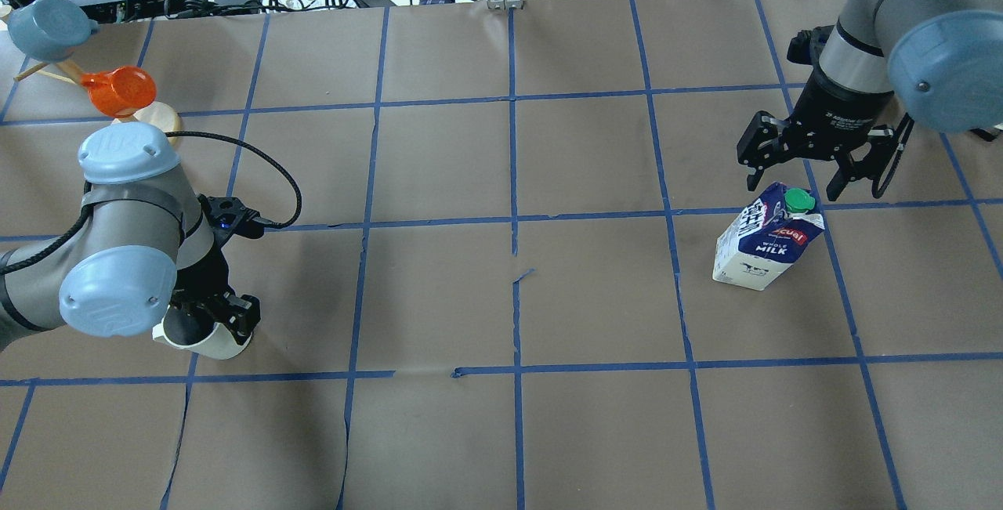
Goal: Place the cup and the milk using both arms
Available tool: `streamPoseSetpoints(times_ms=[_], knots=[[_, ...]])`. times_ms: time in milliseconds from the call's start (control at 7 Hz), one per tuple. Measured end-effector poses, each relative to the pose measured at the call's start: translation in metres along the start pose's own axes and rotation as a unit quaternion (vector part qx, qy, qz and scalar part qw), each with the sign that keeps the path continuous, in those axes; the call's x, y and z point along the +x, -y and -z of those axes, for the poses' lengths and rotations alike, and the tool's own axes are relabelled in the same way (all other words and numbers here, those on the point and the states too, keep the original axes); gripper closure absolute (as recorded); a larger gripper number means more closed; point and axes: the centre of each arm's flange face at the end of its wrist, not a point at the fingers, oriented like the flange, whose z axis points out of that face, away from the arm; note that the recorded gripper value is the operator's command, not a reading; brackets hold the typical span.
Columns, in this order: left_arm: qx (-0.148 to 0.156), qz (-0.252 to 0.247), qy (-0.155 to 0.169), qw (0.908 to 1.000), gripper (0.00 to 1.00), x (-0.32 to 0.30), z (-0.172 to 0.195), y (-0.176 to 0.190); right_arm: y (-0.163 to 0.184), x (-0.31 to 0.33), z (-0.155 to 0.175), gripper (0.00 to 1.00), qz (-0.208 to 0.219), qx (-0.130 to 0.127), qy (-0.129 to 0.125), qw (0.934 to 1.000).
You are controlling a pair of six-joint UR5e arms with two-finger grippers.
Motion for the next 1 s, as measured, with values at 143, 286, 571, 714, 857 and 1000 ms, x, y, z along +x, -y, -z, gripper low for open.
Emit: streamPoseSetpoints(times_ms=[143, 286, 571, 714, 857, 1000], knots=[[0.006, 0.004, 0.002, 1.0000, 1.00, -0.003, 0.002, 0.001, 0.001, 0.002, -0.004, 0.00, -0.003, -0.003, -0.001, 1.0000], [0.017, 0.011, 0.009, 0.9998, 1.00, -0.006, 0.006, 0.003, 0.003, 0.004, -0.008, 0.00, -0.006, -0.006, -0.002, 1.0000], [0.049, 0.037, 0.014, 0.9980, 1.00, -0.008, 0.017, 0.008, 0.008, 0.012, -0.014, 0.08, -0.016, -0.016, -0.001, 0.9997], [0.065, 0.063, 0.002, 0.9959, 1.00, -0.003, 0.027, 0.015, 0.009, 0.017, -0.016, 0.11, -0.023, -0.019, 0.000, 0.9996], [0.073, 0.089, -0.021, 0.9932, 1.00, 0.008, 0.045, 0.027, 0.010, 0.020, -0.016, 0.15, -0.032, -0.020, 0.001, 0.9993], [0.074, 0.120, -0.045, 0.9890, 1.00, 0.030, 0.067, 0.043, 0.010, 0.020, -0.016, 0.20, -0.042, -0.021, 0.002, 0.9989]])
